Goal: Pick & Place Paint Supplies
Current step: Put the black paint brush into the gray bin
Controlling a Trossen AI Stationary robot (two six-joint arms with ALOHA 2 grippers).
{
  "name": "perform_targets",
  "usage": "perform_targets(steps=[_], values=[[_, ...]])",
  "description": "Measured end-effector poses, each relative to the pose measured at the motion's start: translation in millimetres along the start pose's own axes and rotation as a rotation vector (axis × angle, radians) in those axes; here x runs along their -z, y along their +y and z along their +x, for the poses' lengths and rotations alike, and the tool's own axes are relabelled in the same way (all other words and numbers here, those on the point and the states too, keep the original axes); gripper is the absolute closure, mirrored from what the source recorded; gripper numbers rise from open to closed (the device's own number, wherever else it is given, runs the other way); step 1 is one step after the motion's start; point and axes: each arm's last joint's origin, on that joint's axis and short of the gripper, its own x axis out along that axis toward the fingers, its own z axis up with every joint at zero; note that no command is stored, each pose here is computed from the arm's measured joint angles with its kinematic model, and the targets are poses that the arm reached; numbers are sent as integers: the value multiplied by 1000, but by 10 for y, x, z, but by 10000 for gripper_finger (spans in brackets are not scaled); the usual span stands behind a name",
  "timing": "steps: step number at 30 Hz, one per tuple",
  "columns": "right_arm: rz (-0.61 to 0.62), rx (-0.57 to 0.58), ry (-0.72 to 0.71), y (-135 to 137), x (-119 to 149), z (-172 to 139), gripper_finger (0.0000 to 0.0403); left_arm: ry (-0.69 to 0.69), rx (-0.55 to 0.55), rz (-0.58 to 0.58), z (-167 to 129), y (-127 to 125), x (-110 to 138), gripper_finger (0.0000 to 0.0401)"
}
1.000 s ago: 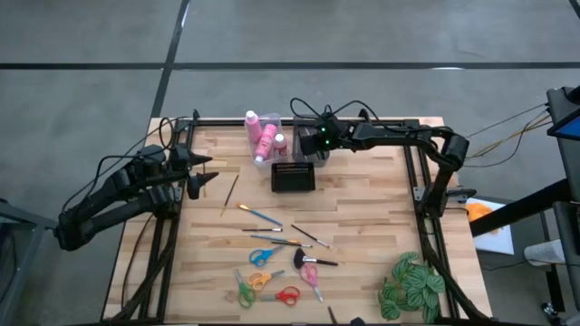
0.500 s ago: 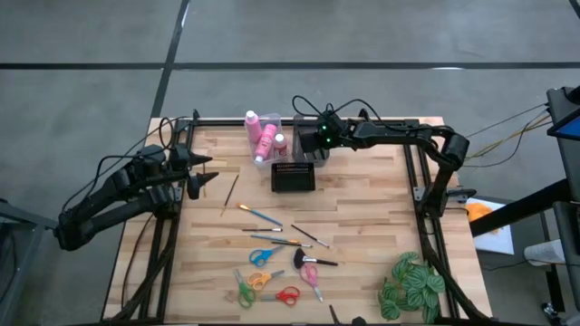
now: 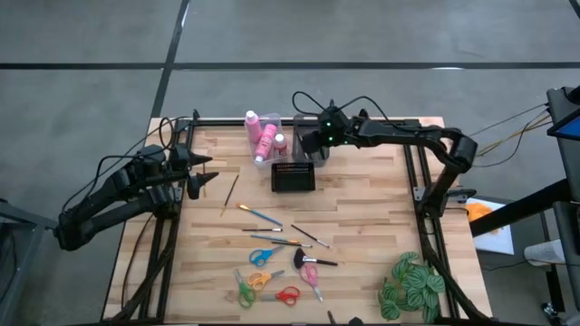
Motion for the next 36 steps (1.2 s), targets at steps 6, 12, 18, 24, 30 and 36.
perform_targets(steps=[6, 12, 18, 24, 30, 36], values=[[-207, -83, 2, 178, 11, -370, 305, 0, 0, 0, 0, 0, 0, 90], [-396, -140, 60, 356, 176, -776, 305, 0, 0, 0, 0, 0, 0, 90], [-473, -143, 134, 517, 432, -1007, 305, 0, 0, 0, 1, 0, 1, 90], [-529, -103, 206, 700, 772, -1062, 305, 0, 0, 0, 0, 0, 0, 90], [-511, -113, 283, 861, 1067, -1024, 305, 0, 0, 0, 0, 0, 0, 90], [-526, -96, 356, 983, 1373, -933, 305, 0, 0, 0, 0, 0, 0, 90]])
